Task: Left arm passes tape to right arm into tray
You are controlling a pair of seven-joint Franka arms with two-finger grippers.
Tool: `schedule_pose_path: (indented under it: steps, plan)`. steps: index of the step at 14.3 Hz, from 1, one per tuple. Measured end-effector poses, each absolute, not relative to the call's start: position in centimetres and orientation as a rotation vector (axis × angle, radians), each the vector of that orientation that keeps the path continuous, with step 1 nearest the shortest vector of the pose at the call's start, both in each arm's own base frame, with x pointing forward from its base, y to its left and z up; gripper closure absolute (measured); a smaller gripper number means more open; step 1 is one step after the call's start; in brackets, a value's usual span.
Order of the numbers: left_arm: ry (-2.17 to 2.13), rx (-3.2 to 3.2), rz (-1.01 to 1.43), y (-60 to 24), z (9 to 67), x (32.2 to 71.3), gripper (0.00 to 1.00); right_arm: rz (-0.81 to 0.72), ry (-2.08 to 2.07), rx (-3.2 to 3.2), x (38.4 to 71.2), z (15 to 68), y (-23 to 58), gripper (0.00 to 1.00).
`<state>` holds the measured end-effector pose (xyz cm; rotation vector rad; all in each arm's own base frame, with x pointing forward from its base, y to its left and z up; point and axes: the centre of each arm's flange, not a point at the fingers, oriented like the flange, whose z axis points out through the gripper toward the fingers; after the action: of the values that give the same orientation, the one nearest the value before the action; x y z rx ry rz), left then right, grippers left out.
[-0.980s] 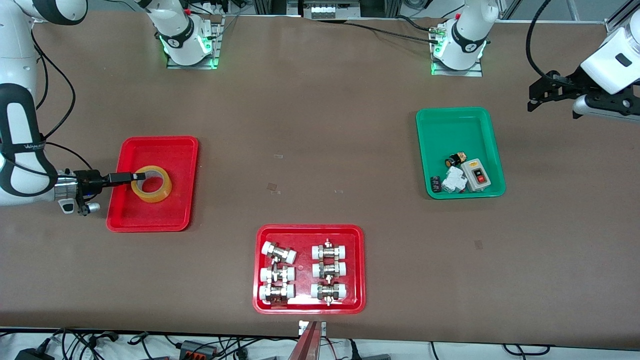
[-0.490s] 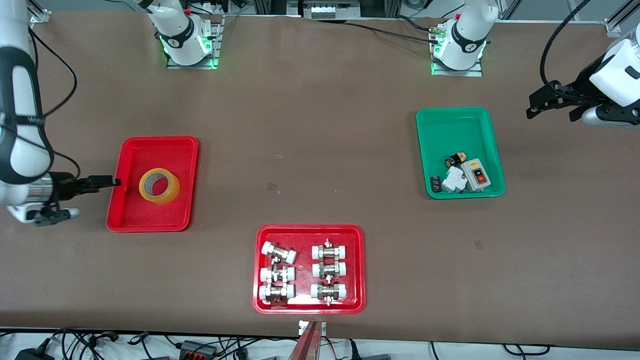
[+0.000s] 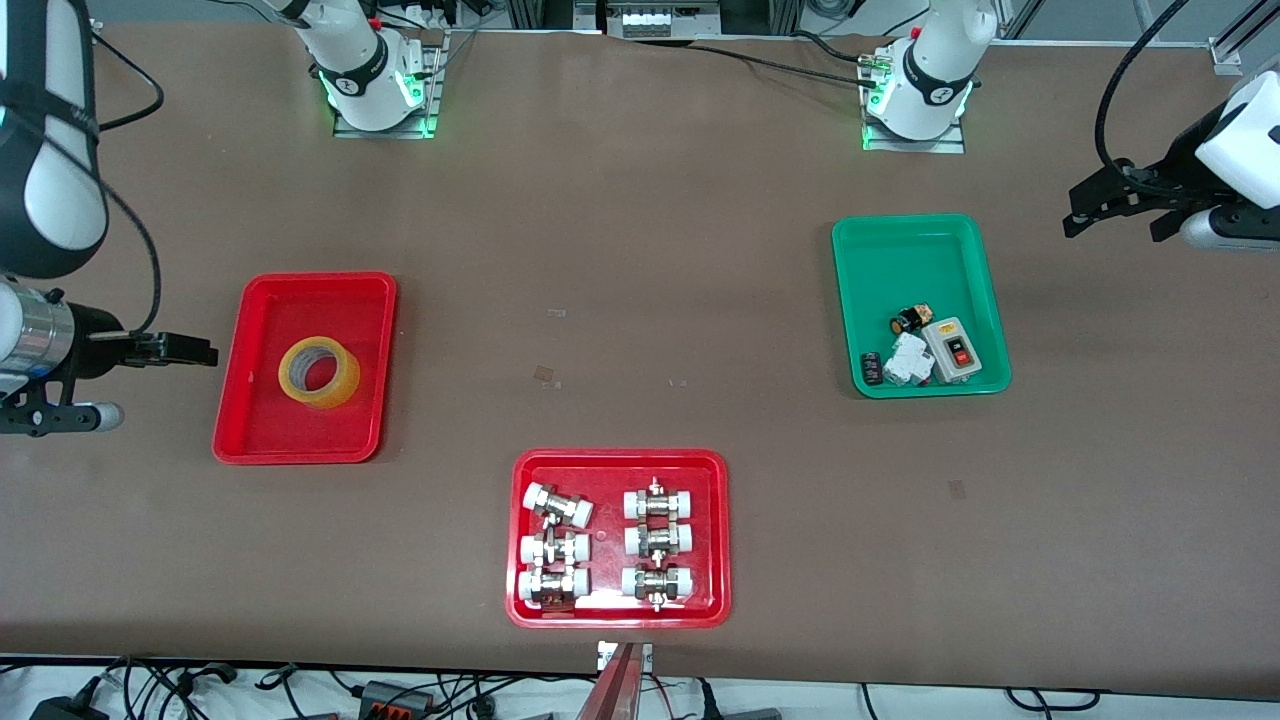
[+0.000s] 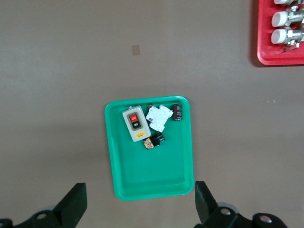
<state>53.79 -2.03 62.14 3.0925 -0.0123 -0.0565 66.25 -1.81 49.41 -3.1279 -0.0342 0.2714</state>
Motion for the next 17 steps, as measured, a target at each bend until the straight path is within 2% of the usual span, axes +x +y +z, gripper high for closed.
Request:
schedule_pose_path:
  steps: [4, 6, 10, 14, 17]
  plan:
    - [-0.046, 3.120, -0.061, -1.5, 61.9, 53.9, 0.00, 0.153, -0.006, -3.159, 66.0, 56.2, -2.1, 0.00]
    - [-0.054, 3.123, -0.063, -1.3, 61.9, 54.0, 0.00, 0.092, 0.004, -3.164, 66.2, 57.1, -2.5, 0.00]
    - [-0.053, 3.122, -0.069, -1.3, 61.7, 54.1, 0.00, -0.124, -0.003, -3.167, 67.1, 57.2, -2.4, 0.00]
    - [-0.053, 3.122, -0.067, -1.3, 61.7, 54.1, 0.00, -0.138, -0.003, -3.166, 64.4, 58.6, -2.3, 0.00]
    - [-0.053, 3.122, -0.067, -1.3, 61.7, 54.1, 0.00, -0.076, 0.000, -3.165, 61.5, 58.3, -2.4, 0.00]
